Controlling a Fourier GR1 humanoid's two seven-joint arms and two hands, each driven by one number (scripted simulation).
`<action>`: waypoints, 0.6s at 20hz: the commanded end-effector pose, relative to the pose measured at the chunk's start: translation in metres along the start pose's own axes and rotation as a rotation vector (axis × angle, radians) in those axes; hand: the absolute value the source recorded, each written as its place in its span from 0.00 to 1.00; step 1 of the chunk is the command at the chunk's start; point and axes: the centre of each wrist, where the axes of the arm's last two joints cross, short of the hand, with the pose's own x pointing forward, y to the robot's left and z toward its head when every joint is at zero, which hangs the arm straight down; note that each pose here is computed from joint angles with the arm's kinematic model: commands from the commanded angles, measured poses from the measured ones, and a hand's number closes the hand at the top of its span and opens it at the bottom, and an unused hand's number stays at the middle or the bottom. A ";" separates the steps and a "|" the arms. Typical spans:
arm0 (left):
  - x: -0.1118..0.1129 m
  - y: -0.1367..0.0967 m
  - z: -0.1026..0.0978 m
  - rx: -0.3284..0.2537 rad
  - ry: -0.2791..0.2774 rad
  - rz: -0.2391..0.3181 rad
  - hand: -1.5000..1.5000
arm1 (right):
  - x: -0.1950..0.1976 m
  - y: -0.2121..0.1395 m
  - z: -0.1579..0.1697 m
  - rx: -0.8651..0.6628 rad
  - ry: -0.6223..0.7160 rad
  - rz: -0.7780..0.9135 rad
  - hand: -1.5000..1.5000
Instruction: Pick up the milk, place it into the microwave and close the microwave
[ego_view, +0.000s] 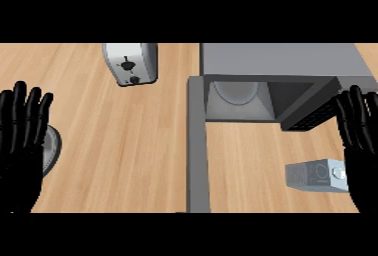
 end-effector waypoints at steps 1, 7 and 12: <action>-0.008 -0.004 -0.001 0.004 0.023 0.003 0.00 | -0.002 -0.017 -0.010 0.018 0.004 -0.025 0.00; -0.011 -0.019 0.012 0.131 0.146 0.146 0.00 | 0.029 -0.071 0.047 0.083 -0.064 -0.255 0.00; 0.008 0.008 0.032 0.132 0.129 0.152 0.00 | 0.042 -0.128 0.085 0.066 -0.078 -0.260 0.00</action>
